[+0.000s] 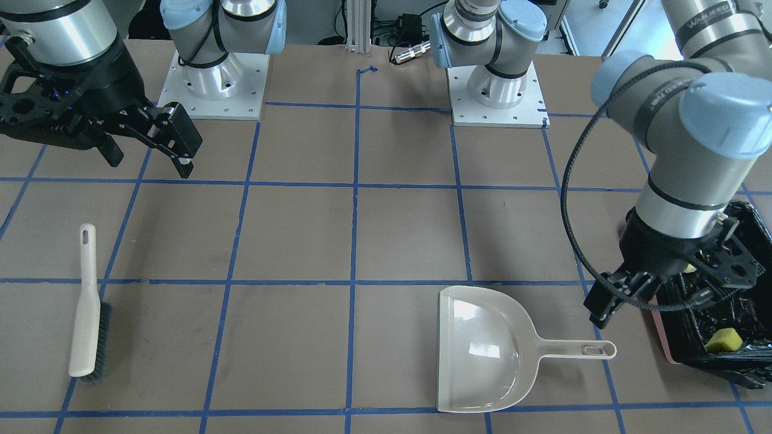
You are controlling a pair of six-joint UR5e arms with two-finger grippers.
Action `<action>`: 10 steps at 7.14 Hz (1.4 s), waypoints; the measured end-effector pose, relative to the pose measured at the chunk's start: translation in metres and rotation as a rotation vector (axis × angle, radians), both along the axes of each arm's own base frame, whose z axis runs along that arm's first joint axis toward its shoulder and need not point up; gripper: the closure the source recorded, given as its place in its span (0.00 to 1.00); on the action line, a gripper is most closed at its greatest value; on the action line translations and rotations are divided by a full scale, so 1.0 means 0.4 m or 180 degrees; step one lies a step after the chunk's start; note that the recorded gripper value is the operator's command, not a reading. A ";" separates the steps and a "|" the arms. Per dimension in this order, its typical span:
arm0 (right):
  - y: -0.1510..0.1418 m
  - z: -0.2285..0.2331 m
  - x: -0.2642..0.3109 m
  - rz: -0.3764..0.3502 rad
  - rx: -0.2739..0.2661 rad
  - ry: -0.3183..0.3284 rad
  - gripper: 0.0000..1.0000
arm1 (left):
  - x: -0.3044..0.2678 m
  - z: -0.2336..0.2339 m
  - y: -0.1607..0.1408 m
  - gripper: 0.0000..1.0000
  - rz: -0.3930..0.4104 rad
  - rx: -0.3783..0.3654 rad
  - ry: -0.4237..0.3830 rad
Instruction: Sweep and dump trash into bin
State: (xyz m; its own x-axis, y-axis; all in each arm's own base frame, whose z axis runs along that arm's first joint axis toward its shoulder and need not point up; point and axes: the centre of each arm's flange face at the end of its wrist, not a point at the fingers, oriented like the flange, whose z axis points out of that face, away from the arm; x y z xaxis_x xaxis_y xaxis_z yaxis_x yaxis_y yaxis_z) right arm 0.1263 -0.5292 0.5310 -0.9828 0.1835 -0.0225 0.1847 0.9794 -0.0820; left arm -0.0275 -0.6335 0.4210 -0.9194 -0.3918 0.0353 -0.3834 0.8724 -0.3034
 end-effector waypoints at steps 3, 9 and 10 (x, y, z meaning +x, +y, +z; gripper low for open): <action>0.021 0.032 -0.002 0.0050 -0.0094 0.0018 0.00 | -0.068 0.111 0.132 0.00 -0.0882 0.0400 -0.0102; 0.054 0.075 0.000 0.0057 -0.0204 0.0020 0.00 | -0.226 0.194 0.297 0.00 -0.1332 0.0587 -0.0086; 0.054 0.075 0.000 0.0056 -0.0205 0.0021 0.00 | -0.233 0.205 0.312 0.00 -0.1354 0.0603 -0.0054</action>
